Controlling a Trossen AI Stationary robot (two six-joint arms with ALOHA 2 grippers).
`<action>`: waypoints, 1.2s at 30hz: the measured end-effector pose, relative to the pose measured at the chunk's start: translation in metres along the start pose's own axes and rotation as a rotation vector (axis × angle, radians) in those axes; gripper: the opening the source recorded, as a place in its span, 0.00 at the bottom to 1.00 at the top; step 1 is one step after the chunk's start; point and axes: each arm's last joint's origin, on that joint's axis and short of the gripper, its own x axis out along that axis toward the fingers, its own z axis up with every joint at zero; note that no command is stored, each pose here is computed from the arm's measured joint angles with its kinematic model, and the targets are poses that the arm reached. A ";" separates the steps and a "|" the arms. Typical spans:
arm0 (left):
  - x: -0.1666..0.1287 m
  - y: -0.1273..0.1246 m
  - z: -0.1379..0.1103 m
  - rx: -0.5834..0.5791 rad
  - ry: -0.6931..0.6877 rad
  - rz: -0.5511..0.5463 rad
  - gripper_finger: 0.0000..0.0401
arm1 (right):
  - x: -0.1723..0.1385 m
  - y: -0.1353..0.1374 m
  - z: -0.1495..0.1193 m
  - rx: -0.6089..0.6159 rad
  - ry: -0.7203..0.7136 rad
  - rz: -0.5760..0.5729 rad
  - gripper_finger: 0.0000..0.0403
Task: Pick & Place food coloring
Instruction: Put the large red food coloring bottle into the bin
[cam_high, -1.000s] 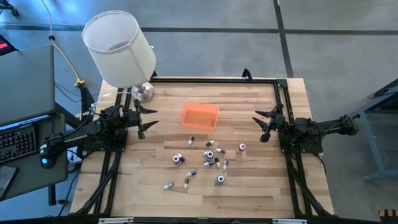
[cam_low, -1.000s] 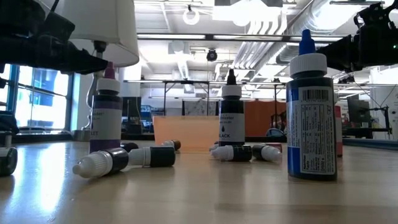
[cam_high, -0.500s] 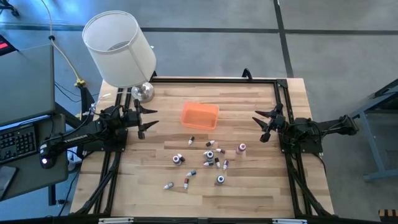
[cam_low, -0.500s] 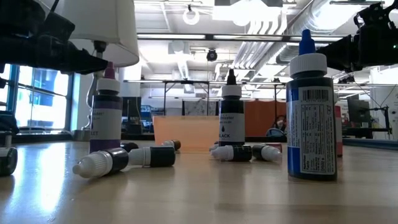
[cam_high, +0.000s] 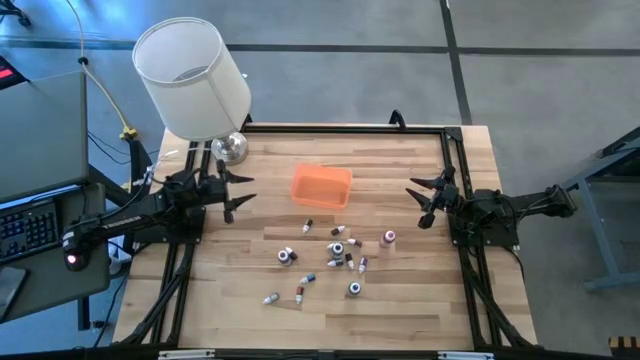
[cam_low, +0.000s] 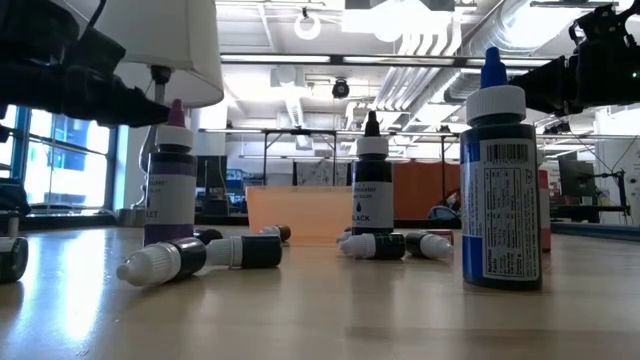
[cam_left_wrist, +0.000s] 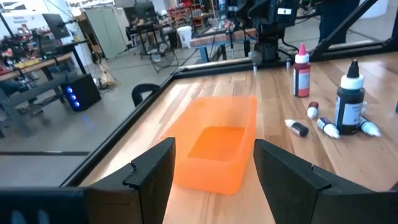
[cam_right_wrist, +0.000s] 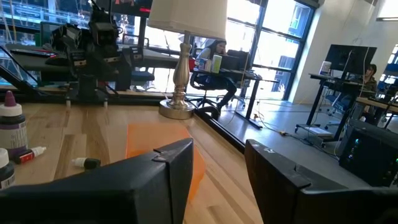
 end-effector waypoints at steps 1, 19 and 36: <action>0.000 0.000 0.000 0.000 0.003 -0.001 0.54 | 0.000 0.000 0.000 0.000 0.000 0.000 0.35; 0.001 0.000 -0.002 -0.002 0.021 0.000 0.54 | 0.000 -0.006 0.011 0.384 -0.101 -0.097 0.35; 0.000 -0.003 0.004 -0.386 -0.030 -0.145 0.54 | -0.005 -0.019 -0.001 0.283 0.015 -0.659 0.35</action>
